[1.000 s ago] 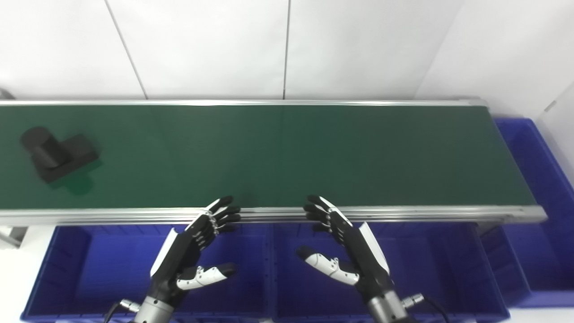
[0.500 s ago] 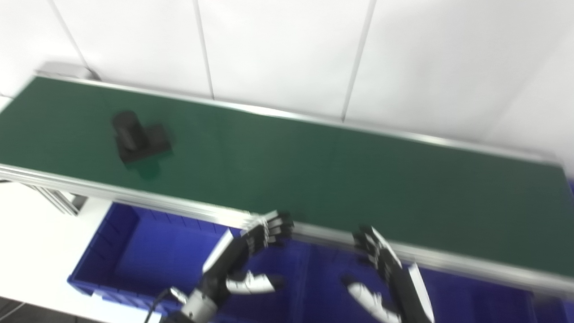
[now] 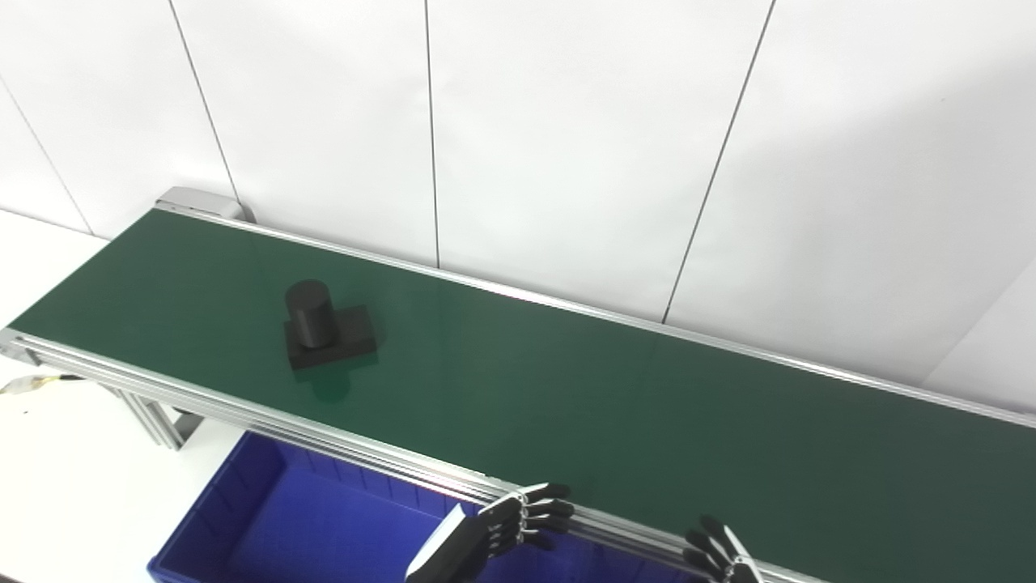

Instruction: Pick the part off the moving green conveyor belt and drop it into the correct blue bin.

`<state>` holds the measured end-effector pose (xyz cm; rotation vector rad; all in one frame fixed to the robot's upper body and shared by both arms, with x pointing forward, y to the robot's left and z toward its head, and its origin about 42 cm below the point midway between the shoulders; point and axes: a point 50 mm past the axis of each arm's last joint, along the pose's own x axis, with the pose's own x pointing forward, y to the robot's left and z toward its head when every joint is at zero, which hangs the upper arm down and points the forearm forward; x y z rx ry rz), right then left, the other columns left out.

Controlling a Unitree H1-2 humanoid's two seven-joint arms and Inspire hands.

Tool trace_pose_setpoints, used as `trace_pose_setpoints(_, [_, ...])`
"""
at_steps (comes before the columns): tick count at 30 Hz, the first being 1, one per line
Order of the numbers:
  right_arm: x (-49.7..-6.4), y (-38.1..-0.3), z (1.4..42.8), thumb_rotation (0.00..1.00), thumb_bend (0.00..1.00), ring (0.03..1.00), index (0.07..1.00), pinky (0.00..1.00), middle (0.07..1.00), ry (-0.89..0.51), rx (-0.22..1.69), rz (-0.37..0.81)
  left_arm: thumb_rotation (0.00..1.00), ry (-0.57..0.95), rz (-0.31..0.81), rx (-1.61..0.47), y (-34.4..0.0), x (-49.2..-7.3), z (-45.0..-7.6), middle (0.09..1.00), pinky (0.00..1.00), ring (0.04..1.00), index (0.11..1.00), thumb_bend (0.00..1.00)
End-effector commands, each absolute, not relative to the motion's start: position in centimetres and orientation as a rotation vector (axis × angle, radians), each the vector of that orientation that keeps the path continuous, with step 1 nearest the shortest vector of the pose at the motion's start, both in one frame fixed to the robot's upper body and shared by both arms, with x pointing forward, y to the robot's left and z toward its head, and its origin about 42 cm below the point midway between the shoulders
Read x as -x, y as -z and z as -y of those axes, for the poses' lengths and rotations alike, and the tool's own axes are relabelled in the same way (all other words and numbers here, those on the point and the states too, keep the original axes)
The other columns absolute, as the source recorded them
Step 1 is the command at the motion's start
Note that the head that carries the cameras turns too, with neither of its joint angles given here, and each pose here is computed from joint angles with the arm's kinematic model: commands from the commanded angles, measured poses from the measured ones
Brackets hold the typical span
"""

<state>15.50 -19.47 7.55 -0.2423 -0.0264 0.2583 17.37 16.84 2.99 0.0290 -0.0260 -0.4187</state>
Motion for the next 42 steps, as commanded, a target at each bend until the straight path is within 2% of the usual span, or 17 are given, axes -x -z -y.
trace_pose_setpoints(1, [-16.0,-9.0,19.5,0.52,0.49,0.826,0.918,0.73,0.857,-0.25,0.235,0.126,0.4,0.416,0.092,-0.02,-3.8,-18.1,-16.2,0.806,0.71,0.77,0.839,0.93])
trace_pose_setpoints(9, [-16.5,-10.8,19.5,0.52,0.5,0.806,0.899,0.7,0.832,-0.263,0.241,0.194,0.41,0.42,0.091,-0.023,-3.5,-18.5,-15.8,0.804,0.7,0.766,0.838,0.95])
trace_pose_setpoints(22, [-18.6,-16.7,19.4,0.56,0.49,0.754,0.845,0.64,0.799,-0.293,0.276,0.389,0.4,0.427,0.091,-0.02,-3.2,-18.9,-15.3,0.806,0.69,0.761,0.839,0.95])
trace_pose_setpoints(28, [-20.8,-19.2,19.1,0.6,0.57,0.795,0.849,0.65,0.833,-0.323,0.318,0.426,0.4,0.429,0.093,-0.027,-3.2,-19.1,-15.2,0.805,0.69,0.76,0.843,0.94])
trace_pose_setpoints(35, [-24.2,-21.1,18.6,0.6,0.65,0.769,0.836,0.62,0.819,-0.357,0.375,0.462,0.4,0.428,0.09,-0.024,-3.1,-19.2,-14.9,0.806,0.69,0.76,0.844,0.94])
trace_pose_setpoints(39, [-25.8,-21.7,18.2,0.51,0.62,0.755,0.828,0.58,0.81,-0.372,0.414,0.476,0.4,0.427,0.09,-0.024,-3.0,-19.4,-14.8,0.806,0.69,0.761,0.845,0.95])
trace_pose_setpoints(42, [-26.9,-22.3,17.6,0.48,0.61,0.759,0.828,0.58,0.812,-0.382,0.457,0.474,0.4,0.428,0.091,-0.027,-3.1,-19.4,-14.8,0.807,0.69,0.761,0.847,0.95])
